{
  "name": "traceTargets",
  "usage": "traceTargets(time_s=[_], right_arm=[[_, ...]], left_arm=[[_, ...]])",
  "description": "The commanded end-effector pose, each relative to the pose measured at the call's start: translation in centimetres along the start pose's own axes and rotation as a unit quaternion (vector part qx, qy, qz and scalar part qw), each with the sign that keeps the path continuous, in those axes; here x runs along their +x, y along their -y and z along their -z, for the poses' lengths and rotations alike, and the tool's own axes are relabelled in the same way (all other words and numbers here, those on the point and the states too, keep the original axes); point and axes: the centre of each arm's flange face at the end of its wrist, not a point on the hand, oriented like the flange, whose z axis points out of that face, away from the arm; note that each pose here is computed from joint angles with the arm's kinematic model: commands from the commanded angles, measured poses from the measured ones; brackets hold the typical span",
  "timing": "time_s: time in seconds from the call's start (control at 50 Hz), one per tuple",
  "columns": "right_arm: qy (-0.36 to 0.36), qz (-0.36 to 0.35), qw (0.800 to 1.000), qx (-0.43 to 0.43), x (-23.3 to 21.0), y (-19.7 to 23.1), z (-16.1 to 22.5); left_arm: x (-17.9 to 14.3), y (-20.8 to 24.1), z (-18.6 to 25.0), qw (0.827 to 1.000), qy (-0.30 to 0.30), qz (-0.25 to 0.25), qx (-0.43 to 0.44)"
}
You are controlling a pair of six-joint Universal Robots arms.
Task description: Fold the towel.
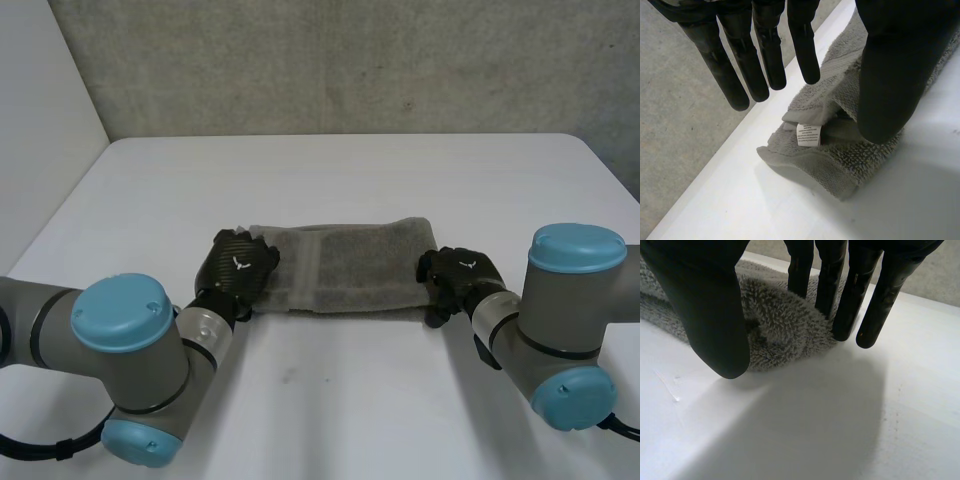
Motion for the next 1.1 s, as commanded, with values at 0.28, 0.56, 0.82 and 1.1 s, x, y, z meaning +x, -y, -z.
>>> traceTargets(time_s=[0.28, 0.56, 0.82, 1.1], right_arm=[[-0.022, -0.061, 0.998, 0.015, 1.8, 0.8, -0.4], [-0.049, 0.198, 0.969, 0.141, 1.4, 8.2, 0.8], [0.193, 0.291, 0.926, 0.146, -14.9, 2.3, 2.1], [0.138, 0.153, 0.966, 0.157, -10.5, 8.0, 2.8]], left_arm=[[-2.2, 2.2, 1.7, 1.0, 0.002, 0.016, -0.016], [-6.1, 2.6, 2.3, 0.997, 0.046, 0.053, -0.028], [-6.6, 3.1, 2.3, 0.994, 0.053, 0.094, -0.018], [-7.7, 6.3, 0.8, 0.985, 0.063, 0.159, 0.039]])
